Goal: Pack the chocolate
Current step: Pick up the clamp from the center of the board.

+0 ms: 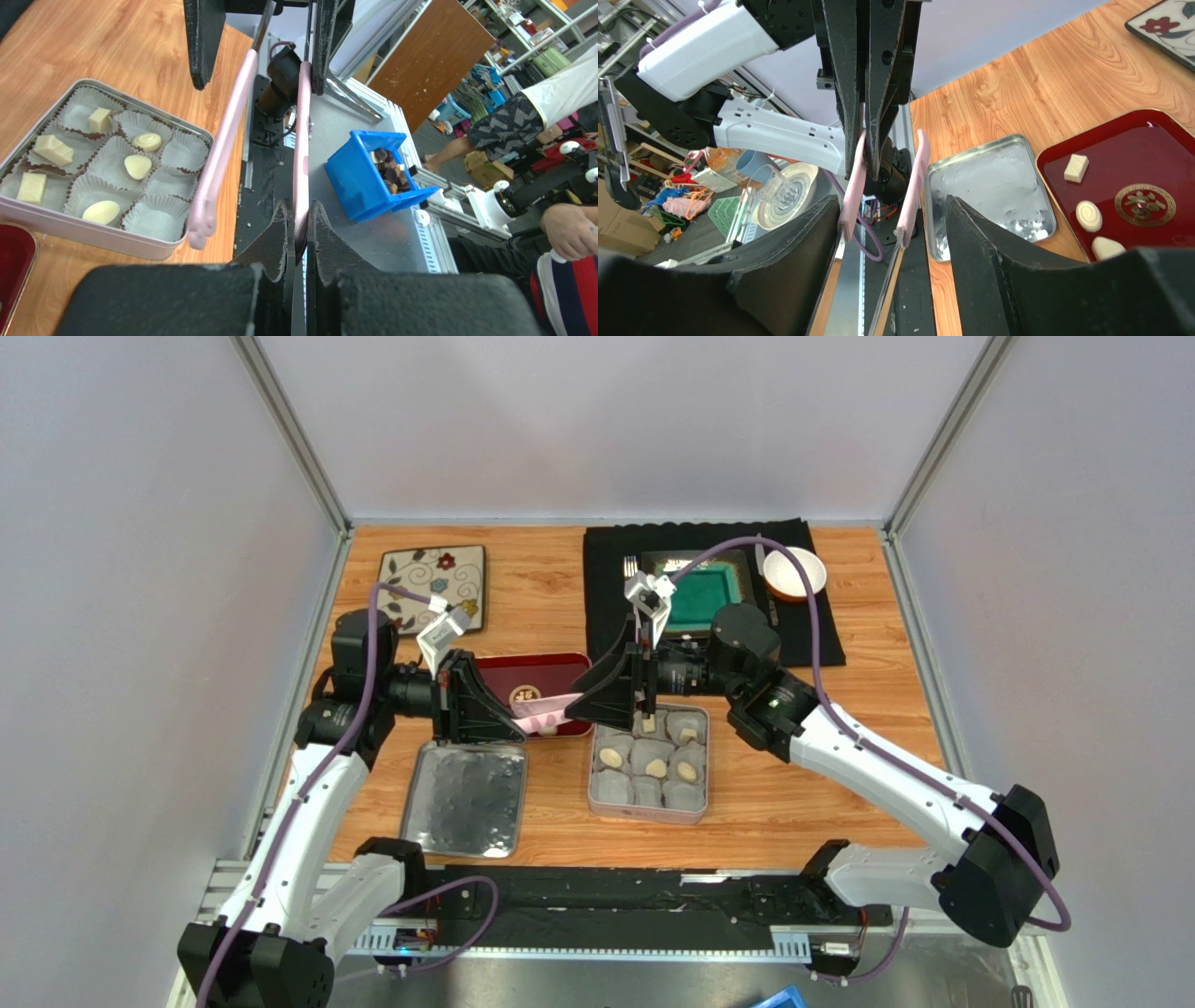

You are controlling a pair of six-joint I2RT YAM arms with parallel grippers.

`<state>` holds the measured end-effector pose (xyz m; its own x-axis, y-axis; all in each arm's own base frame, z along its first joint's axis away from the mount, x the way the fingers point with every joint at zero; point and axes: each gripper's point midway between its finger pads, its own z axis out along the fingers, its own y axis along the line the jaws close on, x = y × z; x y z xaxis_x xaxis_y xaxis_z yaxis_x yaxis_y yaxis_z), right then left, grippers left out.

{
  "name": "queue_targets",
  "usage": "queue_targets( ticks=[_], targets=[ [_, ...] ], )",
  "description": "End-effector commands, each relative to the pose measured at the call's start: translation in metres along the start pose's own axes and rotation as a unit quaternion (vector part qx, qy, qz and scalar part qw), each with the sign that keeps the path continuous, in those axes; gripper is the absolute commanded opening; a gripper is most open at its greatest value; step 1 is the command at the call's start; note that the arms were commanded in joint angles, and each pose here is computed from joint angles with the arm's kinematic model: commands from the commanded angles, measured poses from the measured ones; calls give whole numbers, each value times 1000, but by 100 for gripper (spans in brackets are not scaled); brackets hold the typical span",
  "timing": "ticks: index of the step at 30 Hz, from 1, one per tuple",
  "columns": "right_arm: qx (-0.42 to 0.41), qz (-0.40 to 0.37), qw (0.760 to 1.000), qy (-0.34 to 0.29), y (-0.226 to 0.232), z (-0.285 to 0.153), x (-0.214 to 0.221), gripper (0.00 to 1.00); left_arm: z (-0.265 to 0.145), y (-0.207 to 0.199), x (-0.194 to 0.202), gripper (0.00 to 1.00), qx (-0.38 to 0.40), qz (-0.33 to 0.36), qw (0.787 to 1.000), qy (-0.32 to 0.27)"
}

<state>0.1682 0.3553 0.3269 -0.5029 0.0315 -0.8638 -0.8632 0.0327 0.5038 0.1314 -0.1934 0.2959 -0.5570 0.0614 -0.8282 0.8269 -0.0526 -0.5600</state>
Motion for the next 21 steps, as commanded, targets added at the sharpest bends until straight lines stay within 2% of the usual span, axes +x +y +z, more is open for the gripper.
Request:
queue_targets(
  ticks=[1,8,18,21],
  targets=[
    [3,-30,1000,-5,13,-10,-6,60,-1,-3,-8,0,1,20,1000,-2],
    [-2,-34,999,-15,20,-13,-15,62,-1,-4,-8,0,-2,23,1000,-3],
    [-25,-5,1000,0,26,-11,-9,47,-1,-5,-8,0,-4,28,1000,-2],
    [-25,-13,1000,-4,32,-16,-10,48,-1,-6,-7,0,-5,27,1000,-2]
  ],
)
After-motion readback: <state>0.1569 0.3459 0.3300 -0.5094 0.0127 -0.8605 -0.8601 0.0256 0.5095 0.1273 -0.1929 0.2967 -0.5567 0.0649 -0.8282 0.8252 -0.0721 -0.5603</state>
